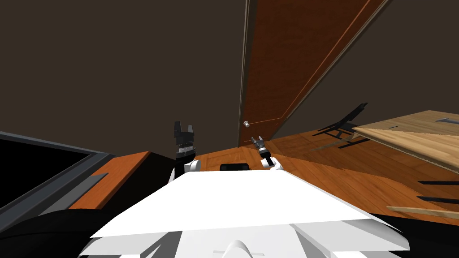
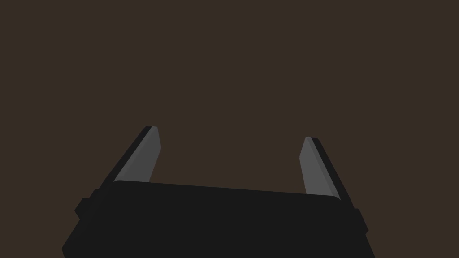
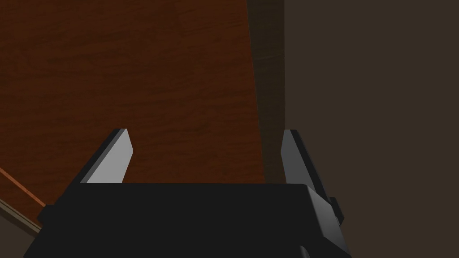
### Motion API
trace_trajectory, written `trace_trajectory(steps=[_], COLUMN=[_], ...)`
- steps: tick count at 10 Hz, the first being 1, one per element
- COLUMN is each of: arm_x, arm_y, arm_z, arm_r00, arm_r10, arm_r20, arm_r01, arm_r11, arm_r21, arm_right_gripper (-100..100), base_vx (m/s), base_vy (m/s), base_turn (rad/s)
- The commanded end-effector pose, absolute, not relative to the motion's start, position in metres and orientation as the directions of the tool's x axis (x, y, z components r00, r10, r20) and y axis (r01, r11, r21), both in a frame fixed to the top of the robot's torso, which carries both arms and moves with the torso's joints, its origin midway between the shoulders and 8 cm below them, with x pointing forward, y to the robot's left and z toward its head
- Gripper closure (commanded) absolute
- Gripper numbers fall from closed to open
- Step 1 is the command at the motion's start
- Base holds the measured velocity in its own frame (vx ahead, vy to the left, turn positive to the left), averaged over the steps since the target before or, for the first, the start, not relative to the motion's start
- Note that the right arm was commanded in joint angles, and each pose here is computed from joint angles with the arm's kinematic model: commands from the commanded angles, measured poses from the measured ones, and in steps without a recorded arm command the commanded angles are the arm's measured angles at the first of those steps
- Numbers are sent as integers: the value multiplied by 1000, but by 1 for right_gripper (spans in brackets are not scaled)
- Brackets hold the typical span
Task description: Pull the door open
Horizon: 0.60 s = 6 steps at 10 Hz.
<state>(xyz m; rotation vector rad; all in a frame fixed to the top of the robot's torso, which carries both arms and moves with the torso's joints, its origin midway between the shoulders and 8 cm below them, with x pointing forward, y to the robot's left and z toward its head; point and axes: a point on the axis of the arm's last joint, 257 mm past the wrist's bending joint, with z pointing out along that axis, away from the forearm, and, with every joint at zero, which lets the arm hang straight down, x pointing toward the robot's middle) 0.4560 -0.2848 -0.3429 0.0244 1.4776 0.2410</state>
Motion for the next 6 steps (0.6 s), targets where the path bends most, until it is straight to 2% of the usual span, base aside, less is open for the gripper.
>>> trace_trajectory(steps=[1, 4, 6], arm_x=[456, 454, 452], arm_y=[-284, -282, -281], arm_z=[-349, -363, -372], arm_r00=[65, 44, 30], arm_r10=[152, 103, 71], arm_r20=[-986, -994, -997], arm_r01=[-146, -147, -149], arm_r11=[979, 985, 987], arm_r21=[141, 95, 66], arm_right_gripper=[-100, -100, -100], base_vx=[91, 92, 144], base_vy=[-20, -21, -27], base_turn=[12, 13, 17])
